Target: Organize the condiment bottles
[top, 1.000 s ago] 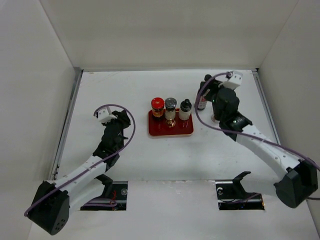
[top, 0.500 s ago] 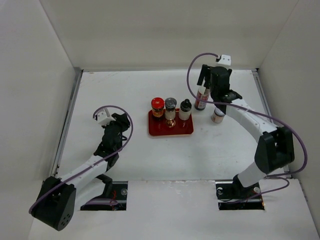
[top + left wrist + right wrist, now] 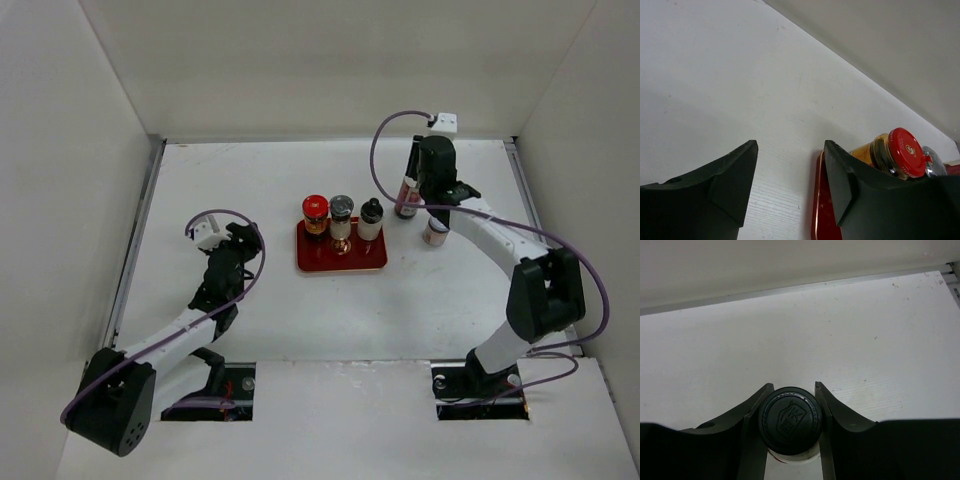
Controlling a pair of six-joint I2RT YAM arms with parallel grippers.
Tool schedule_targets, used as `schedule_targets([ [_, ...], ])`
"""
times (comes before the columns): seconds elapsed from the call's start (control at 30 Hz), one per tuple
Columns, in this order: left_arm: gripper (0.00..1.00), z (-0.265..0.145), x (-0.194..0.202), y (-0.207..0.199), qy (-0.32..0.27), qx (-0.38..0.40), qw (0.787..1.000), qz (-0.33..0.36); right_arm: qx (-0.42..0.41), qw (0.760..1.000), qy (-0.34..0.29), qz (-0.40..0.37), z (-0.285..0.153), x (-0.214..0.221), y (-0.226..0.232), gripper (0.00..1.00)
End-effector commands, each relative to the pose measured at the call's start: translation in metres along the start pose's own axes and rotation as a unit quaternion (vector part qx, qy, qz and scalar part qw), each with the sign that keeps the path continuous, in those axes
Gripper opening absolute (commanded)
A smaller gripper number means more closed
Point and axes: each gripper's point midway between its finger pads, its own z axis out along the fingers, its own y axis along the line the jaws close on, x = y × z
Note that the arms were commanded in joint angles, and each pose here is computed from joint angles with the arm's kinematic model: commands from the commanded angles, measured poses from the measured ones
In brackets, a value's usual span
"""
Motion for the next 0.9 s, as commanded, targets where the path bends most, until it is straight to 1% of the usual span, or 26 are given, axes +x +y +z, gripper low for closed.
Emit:
schedule_targets([
  [0.0,0.55,0.001,-0.009,-0.01,-0.018,0.019,0.999,-0.018,0.0,0.98,-0.185,0.071,-0.059,-0.138,-0.011,0.25],
  [0.07,0.6,0.001,-0.007,-0.009,-0.018,0.019,0.999,-0.018,-0.015,0.972,-0.217,0.084,-0.087,-0.168,-0.014,0.25],
  [0.17,0.67,0.0,-0.008,-0.012,-0.018,0.024,0.999,-0.02,-0.052,0.963,-0.247,0.094,-0.132,-0.195,-0.005,0.25],
  [0.33,0.75,0.0,-0.012,-0.01,-0.025,0.022,0.999,-0.024,-0.118,0.953,-0.264,0.09,-0.186,-0.207,0.028,0.25],
  [0.37,0.77,-0.001,-0.014,-0.01,-0.028,0.023,0.999,-0.025,-0.135,0.95,-0.265,0.092,-0.197,-0.207,0.037,0.25],
  [0.47,1.0,0.0,-0.019,0.003,-0.043,-0.004,0.999,-0.025,-0.194,0.939,-0.265,0.1,-0.228,-0.205,0.07,0.25],
  [0.57,1.0,0.0,-0.017,0.018,-0.046,-0.036,0.998,-0.029,-0.251,0.927,-0.259,0.1,-0.25,-0.198,0.108,0.25],
  [0.63,1.0,0.0,-0.018,0.02,-0.05,-0.043,0.997,-0.034,-0.277,0.924,-0.247,0.095,-0.256,-0.187,0.133,0.25],
  [0.73,1.0,-0.002,-0.019,0.024,-0.055,-0.047,0.997,-0.037,-0.306,0.919,-0.23,0.088,-0.258,-0.17,0.165,0.25],
  [0.87,1.0,-0.003,-0.021,0.023,-0.059,-0.042,0.996,-0.045,-0.328,0.918,-0.208,0.078,-0.248,-0.136,0.203,0.25],
])
